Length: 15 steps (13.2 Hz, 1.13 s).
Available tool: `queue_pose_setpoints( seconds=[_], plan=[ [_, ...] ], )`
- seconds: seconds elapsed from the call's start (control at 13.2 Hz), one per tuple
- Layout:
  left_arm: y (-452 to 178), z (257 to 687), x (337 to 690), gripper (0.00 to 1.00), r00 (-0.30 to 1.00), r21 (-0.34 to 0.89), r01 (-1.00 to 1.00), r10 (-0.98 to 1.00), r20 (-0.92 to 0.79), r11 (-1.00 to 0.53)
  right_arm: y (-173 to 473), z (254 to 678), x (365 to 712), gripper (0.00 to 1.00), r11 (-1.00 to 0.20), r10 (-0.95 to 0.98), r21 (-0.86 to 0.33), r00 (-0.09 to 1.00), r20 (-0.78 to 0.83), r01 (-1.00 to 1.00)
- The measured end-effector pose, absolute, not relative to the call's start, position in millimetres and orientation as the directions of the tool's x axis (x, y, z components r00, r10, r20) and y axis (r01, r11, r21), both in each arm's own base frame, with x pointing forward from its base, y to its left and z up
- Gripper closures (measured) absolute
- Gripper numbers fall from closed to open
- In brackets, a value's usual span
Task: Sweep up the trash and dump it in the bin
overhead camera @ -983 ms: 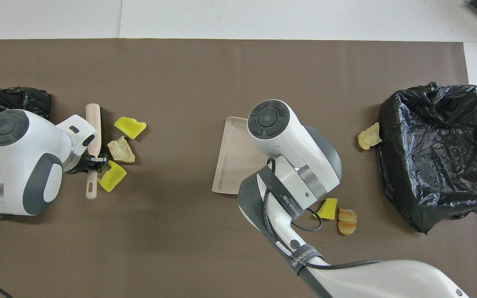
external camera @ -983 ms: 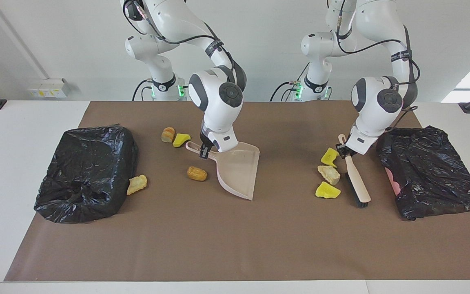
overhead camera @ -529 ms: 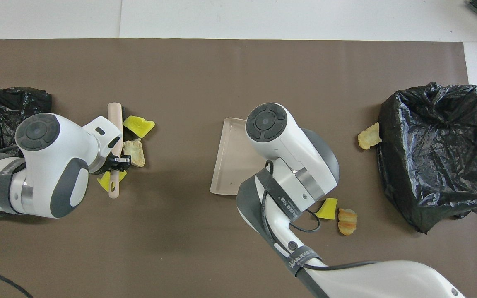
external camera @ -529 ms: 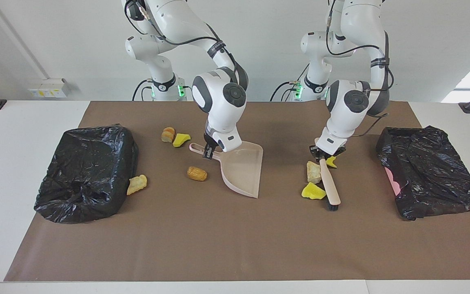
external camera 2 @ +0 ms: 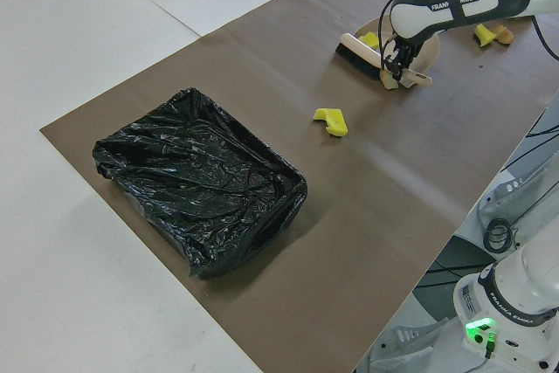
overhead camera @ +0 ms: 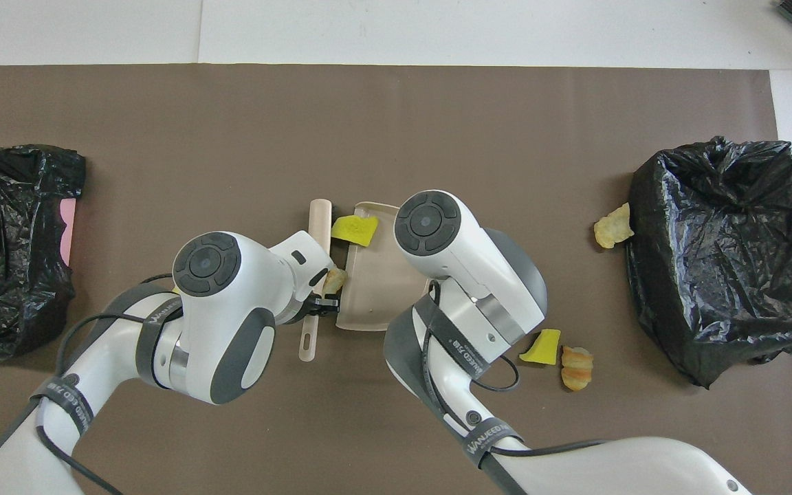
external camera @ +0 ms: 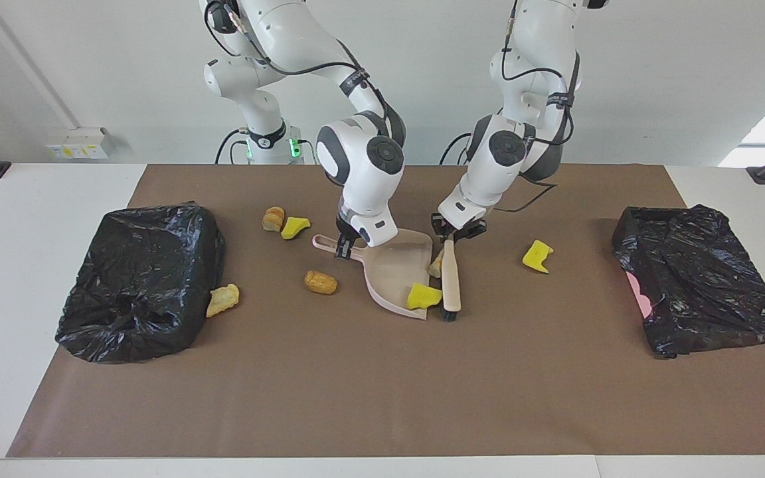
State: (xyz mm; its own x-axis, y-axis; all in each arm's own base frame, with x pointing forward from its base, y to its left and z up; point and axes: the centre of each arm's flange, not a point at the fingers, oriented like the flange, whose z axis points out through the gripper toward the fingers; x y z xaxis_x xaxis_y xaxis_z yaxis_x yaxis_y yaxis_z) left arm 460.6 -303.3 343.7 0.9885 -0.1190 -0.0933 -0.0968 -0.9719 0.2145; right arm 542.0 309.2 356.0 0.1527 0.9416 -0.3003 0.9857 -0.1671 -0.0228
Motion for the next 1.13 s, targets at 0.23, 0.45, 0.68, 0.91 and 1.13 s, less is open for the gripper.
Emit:
queue_pose_setpoints(
  seconds=[0.23,0.45,0.68,0.91,1.13],
  plan=[
    [-325,353,452,0.74,0.992,0.274,-0.009,-0.044,-0.119,-0.962,309,355,542,0.69,-0.167,0.942,-0.023,0.153,-0.3,0.986],
    [-294,364,468,0.74,0.979,0.238,0.164,0.128,-0.159,-0.957,309,355,542,0.69,-0.167,0.942,-0.023,0.153,-0.3,0.986],
    [-200,413,496,0.74,0.955,0.128,0.266,0.243,-0.168,-0.956,309,355,542,0.69,-0.167,0.942,-0.023,0.153,-0.3,0.986],
    [-114,450,485,0.74,0.914,-0.014,0.348,0.343,-0.215,-0.937,309,355,542,0.69,-0.167,0.942,-0.023,0.153,-0.3,0.986],
    [-71,436,465,0.74,0.909,-0.075,0.343,0.351,-0.226,-0.936,309,354,541,0.69,-0.167,0.941,-0.024,0.152,-0.301,0.986]
  ],
)
